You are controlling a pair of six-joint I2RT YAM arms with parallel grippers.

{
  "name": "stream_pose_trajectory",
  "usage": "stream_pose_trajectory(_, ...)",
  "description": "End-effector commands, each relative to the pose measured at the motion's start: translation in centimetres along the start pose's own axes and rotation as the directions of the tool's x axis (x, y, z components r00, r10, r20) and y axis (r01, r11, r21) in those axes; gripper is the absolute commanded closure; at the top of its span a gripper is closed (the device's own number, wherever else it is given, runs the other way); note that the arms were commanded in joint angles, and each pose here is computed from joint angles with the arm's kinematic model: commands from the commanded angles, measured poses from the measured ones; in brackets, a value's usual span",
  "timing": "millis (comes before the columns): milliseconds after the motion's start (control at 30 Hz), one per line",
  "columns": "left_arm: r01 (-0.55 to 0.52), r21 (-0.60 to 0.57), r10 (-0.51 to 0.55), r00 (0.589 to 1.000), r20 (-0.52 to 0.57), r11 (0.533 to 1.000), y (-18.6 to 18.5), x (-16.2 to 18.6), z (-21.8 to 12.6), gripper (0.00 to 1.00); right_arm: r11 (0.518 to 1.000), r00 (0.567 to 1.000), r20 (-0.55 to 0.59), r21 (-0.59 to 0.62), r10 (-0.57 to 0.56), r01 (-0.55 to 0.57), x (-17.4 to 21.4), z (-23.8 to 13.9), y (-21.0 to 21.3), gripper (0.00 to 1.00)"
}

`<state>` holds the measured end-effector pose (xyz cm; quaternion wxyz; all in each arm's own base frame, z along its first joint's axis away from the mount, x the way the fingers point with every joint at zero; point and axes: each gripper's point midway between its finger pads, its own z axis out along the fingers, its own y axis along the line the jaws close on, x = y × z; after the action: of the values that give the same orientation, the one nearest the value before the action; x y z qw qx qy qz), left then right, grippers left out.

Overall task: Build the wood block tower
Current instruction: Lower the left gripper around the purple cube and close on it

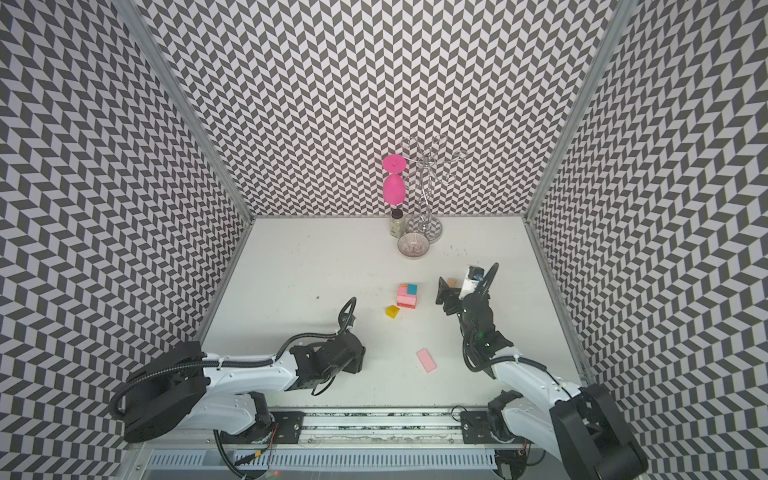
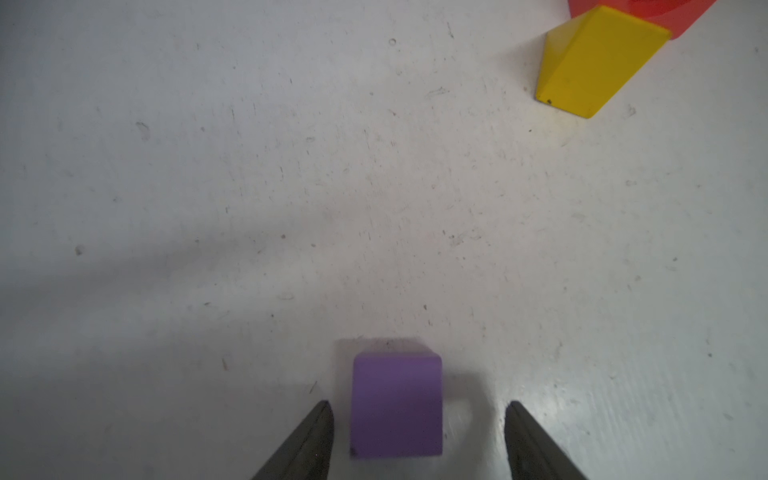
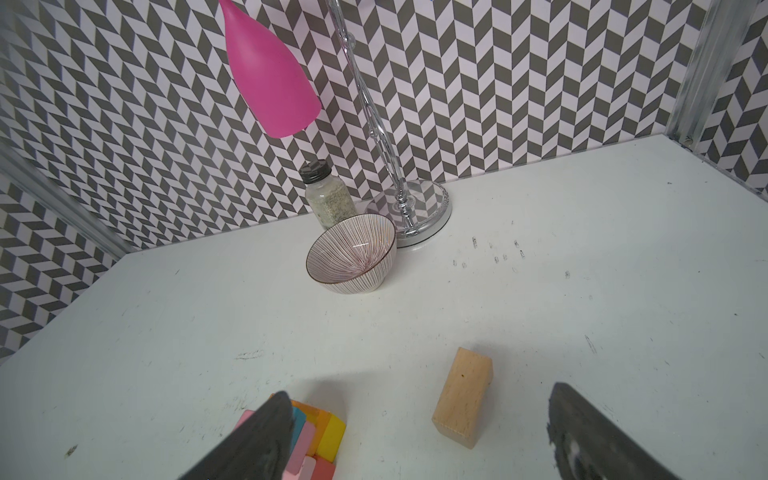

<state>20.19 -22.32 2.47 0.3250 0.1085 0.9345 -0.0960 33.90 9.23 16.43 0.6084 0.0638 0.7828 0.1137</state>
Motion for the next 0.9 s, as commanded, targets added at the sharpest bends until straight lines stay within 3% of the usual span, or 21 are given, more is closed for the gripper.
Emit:
stream_pose_trajectory(0, -0.001, -0.049, 0.000, 1.000, -0.020, 0.999, 0.90, 0.26, 0.45, 0.35, 1.000, 0.998, 0.062, -0.015, 0.016, -0.015, -1.65, 0.12, 0.39, 0.07)
stream_pose_trajectory(267, -0.023, -0.048, 0.022, 0.999, -0.026, 0.999, 0.82, -0.43, 0.42, 0.43, 1.000, 0.998, 0.054, -0.015, 0.014, -0.013, -1.46, 0.25, 0.41, 0.07)
stream_pose_trajectory(567, -0.025, -0.065, 0.022, 0.999, -0.042, 0.998, 1.33, -0.20, 0.95, 0.46, 1.000, 0.999, 0.047, -0.017, 0.011, -0.010, -1.38, 0.42, 0.52, 0.07)
stream_pose_trajectory(867, -0.032, -0.084, 0.028, 0.998, -0.048, 0.996, 1.46, -0.17, 1.26, 0.58, 1.000, 0.999, 0.052, -0.020, 0.013, -0.012, -1.44, 0.28, 0.50, 0.06)
